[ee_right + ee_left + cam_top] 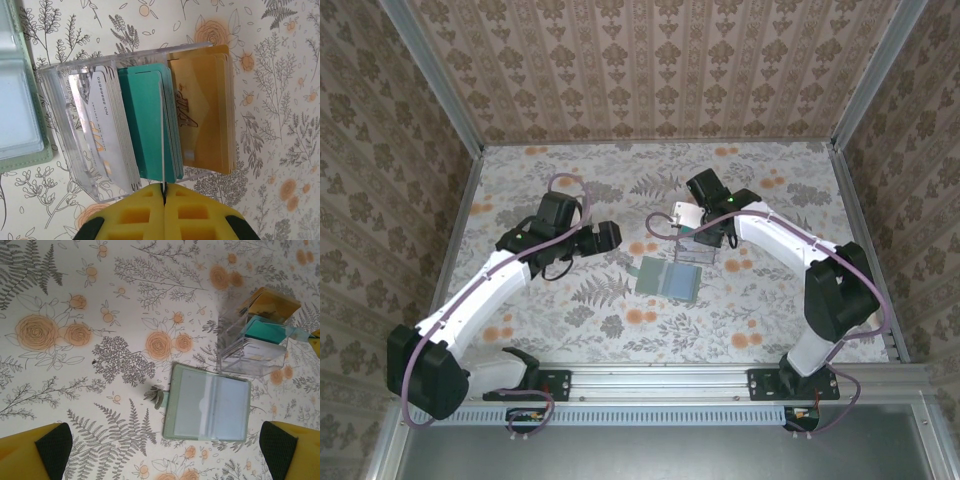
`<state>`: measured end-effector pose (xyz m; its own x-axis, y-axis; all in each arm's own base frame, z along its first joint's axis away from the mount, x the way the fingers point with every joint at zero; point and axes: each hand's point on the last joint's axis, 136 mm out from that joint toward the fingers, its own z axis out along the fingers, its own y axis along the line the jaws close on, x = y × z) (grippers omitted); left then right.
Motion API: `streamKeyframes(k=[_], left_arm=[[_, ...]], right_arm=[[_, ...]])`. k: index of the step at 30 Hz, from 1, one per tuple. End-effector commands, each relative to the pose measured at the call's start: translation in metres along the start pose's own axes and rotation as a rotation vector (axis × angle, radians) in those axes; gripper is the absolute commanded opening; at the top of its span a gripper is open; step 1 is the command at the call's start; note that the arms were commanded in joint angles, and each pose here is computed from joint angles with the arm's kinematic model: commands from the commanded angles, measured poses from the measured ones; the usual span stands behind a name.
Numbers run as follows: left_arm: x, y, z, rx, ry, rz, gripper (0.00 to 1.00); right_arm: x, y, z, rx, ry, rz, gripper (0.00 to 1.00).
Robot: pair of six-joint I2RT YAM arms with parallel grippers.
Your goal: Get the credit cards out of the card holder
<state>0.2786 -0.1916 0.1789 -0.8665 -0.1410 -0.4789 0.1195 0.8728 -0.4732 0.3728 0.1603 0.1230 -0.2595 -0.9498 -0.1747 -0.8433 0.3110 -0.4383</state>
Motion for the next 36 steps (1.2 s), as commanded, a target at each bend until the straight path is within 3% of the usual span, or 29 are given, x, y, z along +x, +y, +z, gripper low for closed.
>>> streamKeyframes(k=[1, 18, 24, 29, 36], left_arm=[[0.001, 0.008, -0.004, -0.019, -0.009, -0.031, 1.0], [0.004, 0.016, 0.006, -0.019, 0.011, -0.057, 1.0], [0.002, 0.016, 0.007, -0.009, 0.006, -0.062, 1.0], [0.001, 0.016, 0.008, -0.009, 0.007, -0.067, 1.0], [0.001, 0.017, 0.007, -0.011, 0.004, -0.066, 1.0]], right_arm=[[-0.008, -0.002, 0.0, -0.009, -0.019, -0.018, 0.0], [-0.012, 0.003, 0.03, -0.012, 0.032, 0.004, 0.0], [-0.014, -0.019, 0.031, 0.084, 0.045, 0.042, 0.26], [-0.011, -0.048, 0.026, 0.211, 0.059, 0.099, 0.3], [-0.011, -0.07, 0.002, 0.301, -0.014, 0.229, 0.3]])
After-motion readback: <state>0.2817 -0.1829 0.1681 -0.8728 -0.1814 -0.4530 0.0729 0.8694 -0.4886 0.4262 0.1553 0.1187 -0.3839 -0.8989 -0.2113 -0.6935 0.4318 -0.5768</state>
